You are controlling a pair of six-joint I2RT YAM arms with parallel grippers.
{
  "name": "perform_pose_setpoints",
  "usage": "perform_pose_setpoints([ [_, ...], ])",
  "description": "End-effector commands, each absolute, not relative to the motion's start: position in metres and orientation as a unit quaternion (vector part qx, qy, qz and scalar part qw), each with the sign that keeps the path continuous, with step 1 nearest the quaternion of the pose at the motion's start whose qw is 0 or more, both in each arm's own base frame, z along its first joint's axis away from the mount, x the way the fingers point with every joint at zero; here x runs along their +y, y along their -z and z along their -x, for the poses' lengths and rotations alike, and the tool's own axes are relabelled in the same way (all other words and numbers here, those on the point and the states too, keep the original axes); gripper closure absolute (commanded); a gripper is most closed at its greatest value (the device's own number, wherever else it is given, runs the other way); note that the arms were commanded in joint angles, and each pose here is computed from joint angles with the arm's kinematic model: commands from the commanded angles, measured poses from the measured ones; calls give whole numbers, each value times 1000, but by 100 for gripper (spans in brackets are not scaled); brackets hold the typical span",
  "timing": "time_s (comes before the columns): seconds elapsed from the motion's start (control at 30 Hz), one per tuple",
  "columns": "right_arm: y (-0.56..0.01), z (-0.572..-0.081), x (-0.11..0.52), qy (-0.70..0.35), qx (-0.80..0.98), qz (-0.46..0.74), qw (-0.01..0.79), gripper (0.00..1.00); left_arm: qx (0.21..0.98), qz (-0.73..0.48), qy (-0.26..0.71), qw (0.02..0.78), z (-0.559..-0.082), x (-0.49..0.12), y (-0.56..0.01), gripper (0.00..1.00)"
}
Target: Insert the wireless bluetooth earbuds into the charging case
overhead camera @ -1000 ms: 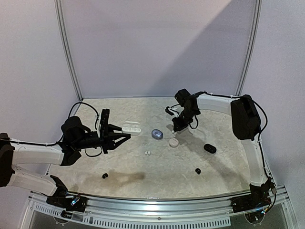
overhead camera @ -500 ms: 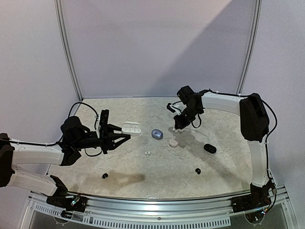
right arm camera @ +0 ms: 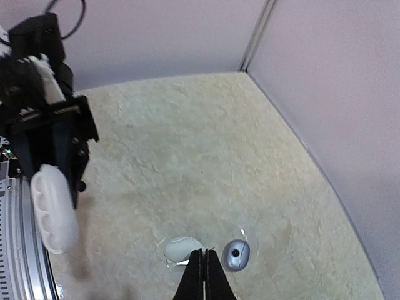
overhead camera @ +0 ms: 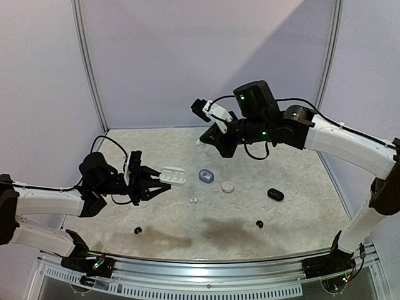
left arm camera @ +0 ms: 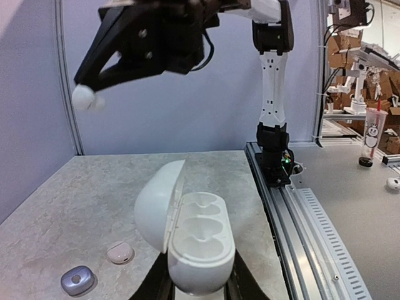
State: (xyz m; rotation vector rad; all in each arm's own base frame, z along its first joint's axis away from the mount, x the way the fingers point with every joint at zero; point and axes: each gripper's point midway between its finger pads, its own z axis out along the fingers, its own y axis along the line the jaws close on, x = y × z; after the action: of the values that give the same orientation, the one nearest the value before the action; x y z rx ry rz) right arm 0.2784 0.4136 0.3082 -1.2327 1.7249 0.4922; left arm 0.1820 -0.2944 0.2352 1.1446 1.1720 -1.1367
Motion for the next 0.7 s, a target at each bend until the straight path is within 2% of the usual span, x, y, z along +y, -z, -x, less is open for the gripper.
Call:
perform_pose_setpoints([
  [0.0,-342,-239,430,-208,628,541,519,100,462,-501,481,551,-174,-301,-246,100],
  [0.2,-337,-175,456,-242,559,617,499,100,466,-494,483,553,-174,-299,-248,100],
  [0.4,-320,-165,465,-228,555,636,485,100,458,-501,475,559,-173,-298,-247,100],
  [0.67,-328,-156,464,-226,549,637,491,100,435,-521,464,569,-169,-300,-246,100],
])
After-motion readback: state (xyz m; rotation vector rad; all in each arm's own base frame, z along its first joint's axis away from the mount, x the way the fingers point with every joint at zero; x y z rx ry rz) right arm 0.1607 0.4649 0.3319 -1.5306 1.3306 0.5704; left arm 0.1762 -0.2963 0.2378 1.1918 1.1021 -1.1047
